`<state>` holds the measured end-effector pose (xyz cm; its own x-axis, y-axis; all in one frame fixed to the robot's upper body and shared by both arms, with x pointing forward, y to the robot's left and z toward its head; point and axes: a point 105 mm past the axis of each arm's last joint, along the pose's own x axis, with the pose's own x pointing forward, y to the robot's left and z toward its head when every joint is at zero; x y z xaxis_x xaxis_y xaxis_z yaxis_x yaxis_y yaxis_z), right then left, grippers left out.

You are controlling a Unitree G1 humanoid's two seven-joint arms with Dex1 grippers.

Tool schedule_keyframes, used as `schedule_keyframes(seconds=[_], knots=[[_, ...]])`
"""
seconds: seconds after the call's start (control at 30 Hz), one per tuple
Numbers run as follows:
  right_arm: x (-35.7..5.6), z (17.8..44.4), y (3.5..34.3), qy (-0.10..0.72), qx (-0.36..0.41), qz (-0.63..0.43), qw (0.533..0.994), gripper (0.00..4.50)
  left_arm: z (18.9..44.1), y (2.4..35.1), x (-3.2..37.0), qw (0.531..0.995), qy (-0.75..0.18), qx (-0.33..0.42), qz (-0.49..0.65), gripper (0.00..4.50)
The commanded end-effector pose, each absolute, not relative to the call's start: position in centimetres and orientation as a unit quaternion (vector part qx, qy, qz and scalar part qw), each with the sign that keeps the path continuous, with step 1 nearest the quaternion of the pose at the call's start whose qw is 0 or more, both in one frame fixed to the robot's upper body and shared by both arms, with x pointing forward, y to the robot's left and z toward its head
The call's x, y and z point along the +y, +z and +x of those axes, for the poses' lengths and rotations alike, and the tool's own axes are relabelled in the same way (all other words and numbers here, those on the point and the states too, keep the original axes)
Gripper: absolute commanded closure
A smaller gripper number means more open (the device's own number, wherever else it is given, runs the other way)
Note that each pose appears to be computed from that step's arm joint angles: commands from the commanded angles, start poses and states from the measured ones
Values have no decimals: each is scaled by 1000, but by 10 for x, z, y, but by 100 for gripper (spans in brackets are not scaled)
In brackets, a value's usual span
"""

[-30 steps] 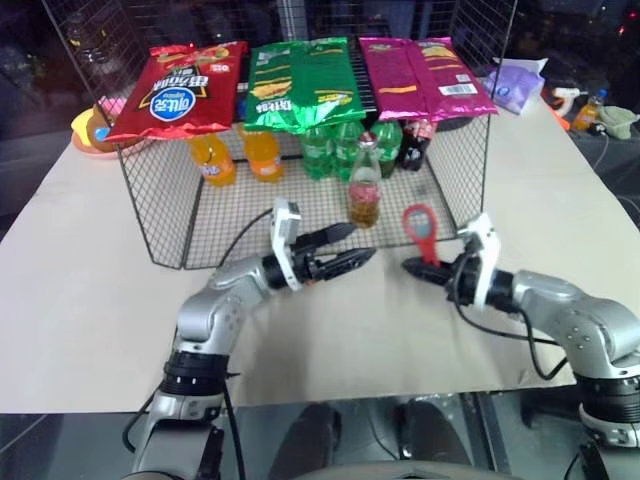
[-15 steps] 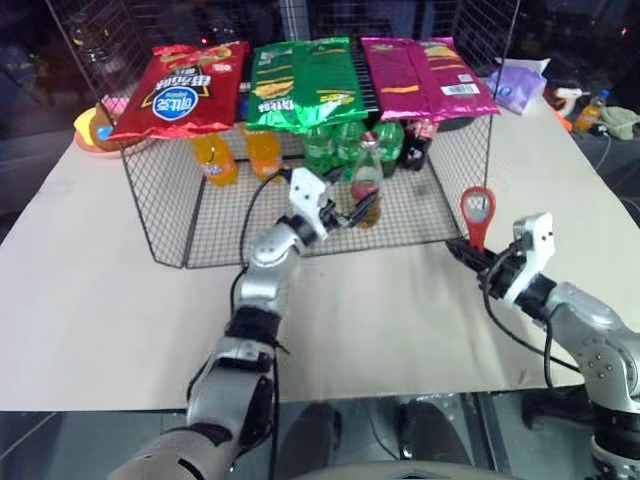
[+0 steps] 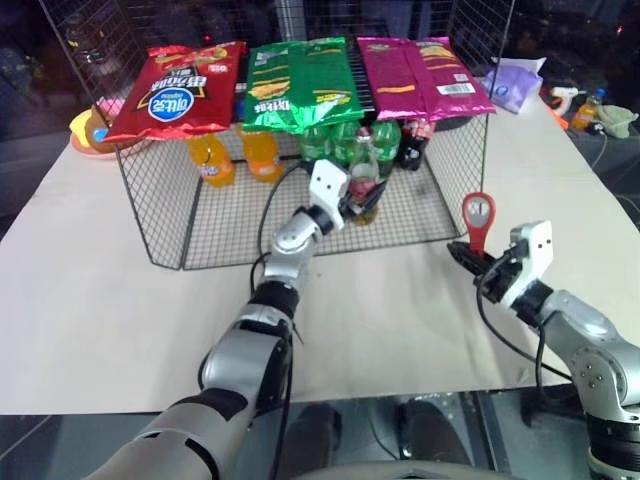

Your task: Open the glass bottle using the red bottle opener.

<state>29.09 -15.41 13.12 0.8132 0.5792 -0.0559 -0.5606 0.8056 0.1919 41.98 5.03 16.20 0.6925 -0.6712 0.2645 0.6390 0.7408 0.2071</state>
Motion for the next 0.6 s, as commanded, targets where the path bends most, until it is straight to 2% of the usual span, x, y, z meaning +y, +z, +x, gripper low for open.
schedule_keyframes(seconds=[0.03,0.17,0.3,0.47,0.6], knots=[[-149,288,146,312,23,68,947,450,419,174,50,913,-359,-185,52,184],[-146,290,146,320,23,68,945,450,416,173,51,912,-362,-187,50,184],[-142,291,145,326,25,67,943,450,407,187,53,902,-375,-209,50,184],[-137,291,143,335,27,69,939,450,378,206,67,890,-398,-216,47,184],[-136,292,143,339,24,69,938,450,345,205,84,891,-407,-192,70,184]])
